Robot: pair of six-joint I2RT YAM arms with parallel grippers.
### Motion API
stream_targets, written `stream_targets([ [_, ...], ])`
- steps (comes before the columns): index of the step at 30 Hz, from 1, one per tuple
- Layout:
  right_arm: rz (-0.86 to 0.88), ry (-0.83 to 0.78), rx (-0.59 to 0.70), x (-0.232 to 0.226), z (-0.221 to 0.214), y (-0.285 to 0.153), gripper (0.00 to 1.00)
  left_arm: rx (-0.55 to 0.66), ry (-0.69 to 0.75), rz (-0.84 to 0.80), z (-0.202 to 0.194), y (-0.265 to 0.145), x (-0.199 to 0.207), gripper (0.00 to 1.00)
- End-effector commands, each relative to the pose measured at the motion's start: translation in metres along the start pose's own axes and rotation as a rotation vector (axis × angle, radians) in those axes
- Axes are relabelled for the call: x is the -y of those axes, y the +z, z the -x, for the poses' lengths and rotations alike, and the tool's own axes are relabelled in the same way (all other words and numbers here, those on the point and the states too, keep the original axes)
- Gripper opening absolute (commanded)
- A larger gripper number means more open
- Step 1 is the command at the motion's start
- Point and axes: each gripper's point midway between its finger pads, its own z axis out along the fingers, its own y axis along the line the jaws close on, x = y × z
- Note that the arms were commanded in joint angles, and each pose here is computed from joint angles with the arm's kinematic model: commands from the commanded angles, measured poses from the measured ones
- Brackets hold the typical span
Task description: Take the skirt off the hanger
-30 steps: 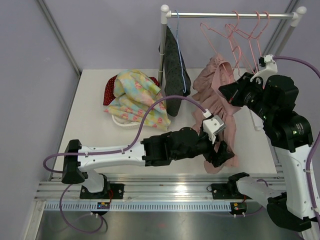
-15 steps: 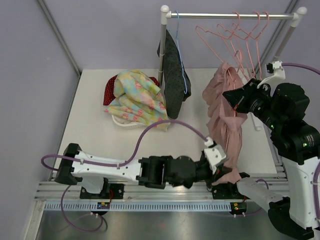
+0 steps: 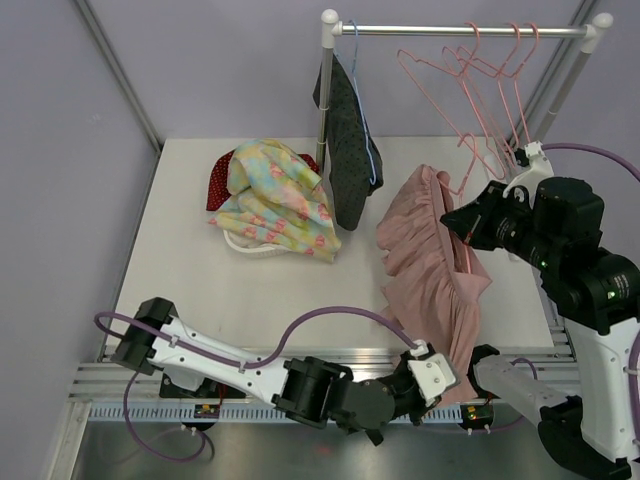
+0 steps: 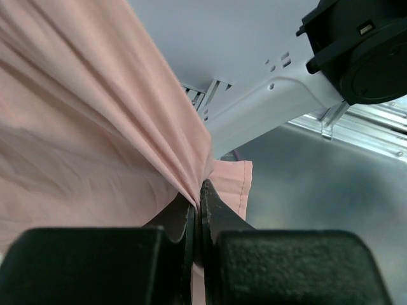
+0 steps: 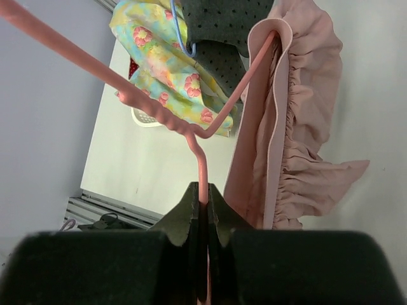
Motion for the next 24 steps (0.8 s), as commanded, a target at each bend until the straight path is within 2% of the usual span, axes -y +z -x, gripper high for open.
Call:
stream_targets([
  [1, 0.031, -0.079, 0.319, -0.023, 0.088, -0.003, 0.00, -0.094, 0.098, -0.266, -0.021, -0.010, 0.075, 0.00],
  [2, 0.015, -0.088, 0.311, -0.022, 0.090, -0.003, 0.00, -0.133, 0.132, -0.283, -0.039, -0.007, 0.087, 0.00],
  [7, -0.015, -0.118, 0.356, -0.028, 0.120, 0.002, 0.00, -0.138, 0.118, -0.305, -0.044, -0.011, 0.115, 0.00],
  [9, -0.034, -0.119, 0.374, -0.026, 0.127, 0.005, 0.00, -0.098, 0.086, -0.298, -0.032, -0.017, 0.123, 0.00],
  [15, -0.087, -0.123, 0.416, -0.016, 0.137, 0.018, 0.00, -0.078, 0.166, -0.276, -0.015, -0.046, 0.159, 0.00],
  [20, -0.163, -0.168, 0.496, -0.010, 0.167, 0.025, 0.00, -0.050, 0.189, -0.299, 0.004, -0.069, 0.194, 0.00],
  [24, -0.197, -0.180, 0.481, -0.009, 0.183, 0.055, 0.00, -0.008, 0.186, -0.271, 0.025, -0.088, 0.201, 0.00],
])
